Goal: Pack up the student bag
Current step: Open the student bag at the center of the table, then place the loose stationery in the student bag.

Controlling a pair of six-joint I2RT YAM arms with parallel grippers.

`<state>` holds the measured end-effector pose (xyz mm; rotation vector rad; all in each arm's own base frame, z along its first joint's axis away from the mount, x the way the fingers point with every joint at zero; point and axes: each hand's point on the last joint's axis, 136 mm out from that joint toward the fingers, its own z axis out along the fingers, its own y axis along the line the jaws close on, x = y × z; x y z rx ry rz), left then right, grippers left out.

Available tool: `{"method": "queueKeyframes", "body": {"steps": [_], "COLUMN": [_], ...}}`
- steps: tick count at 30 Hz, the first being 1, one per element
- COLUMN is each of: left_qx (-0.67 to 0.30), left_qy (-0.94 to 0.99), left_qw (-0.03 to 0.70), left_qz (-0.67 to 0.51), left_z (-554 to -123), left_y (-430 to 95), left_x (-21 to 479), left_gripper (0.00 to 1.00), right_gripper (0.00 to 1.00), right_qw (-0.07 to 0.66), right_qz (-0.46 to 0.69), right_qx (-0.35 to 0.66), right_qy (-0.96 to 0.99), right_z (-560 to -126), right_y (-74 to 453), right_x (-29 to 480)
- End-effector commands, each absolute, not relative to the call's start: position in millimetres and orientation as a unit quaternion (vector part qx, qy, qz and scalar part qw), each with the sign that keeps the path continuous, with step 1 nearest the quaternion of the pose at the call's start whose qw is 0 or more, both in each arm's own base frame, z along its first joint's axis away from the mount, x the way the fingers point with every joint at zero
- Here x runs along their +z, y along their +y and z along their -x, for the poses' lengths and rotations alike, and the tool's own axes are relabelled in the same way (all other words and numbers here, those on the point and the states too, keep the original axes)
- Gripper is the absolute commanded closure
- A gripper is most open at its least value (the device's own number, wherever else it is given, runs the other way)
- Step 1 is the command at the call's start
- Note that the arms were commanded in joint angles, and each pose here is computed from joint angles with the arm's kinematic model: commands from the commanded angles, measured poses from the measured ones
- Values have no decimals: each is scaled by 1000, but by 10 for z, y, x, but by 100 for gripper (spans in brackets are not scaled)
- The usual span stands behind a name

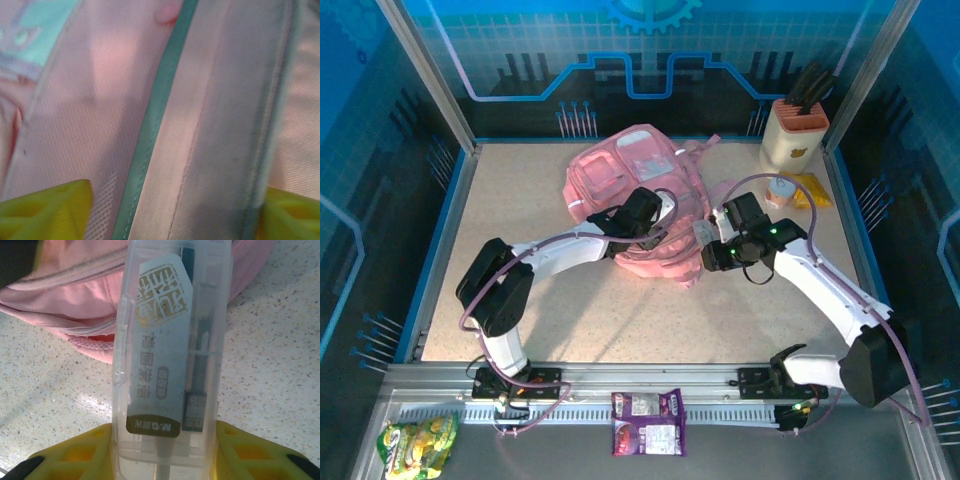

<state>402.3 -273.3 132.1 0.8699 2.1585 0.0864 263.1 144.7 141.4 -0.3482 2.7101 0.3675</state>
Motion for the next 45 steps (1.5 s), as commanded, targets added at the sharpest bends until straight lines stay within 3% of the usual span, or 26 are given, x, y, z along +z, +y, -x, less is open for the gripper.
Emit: {"method": "queueKeyframes", "body": {"steps": [1,8,13,25,35,39,45], "left_qx": [40,33,-20,-203,-289,-293,-286], "left_qy": [834,840,854,874,874,869,872], "left_qw": [445,444,440,435,390,395,392], "left_qz": [-324,-311,-277,-74,38,56,60], "left_z": [-4221,-4303,-4276,-4013,-3928,-3904,-3877], "left_y": [-2734,-2692,-2809,-3040,-3248,-3182,-3125], "left_x": [1730,1786,1991,2588,2490,2503,2467], "left_gripper": [34,65,99,100,100,100,100], "right_gripper": [58,59,59,59,57,44,37], "right_qw": [182,175,180,221,220,221,262], "right_qz": [118,115,105,80,69,63,71], "right_qx": [153,170,192,188,214,289,411], "right_qy": [964,963,959,954,949,929,870], "right_z": [-2644,-2701,-2869,-3285,-3625,-3750,-3703], "right_y": [1507,1597,1743,1834,2010,2287,2546], "right_x": [1358,1315,1354,1564,1620,1633,2027]}}
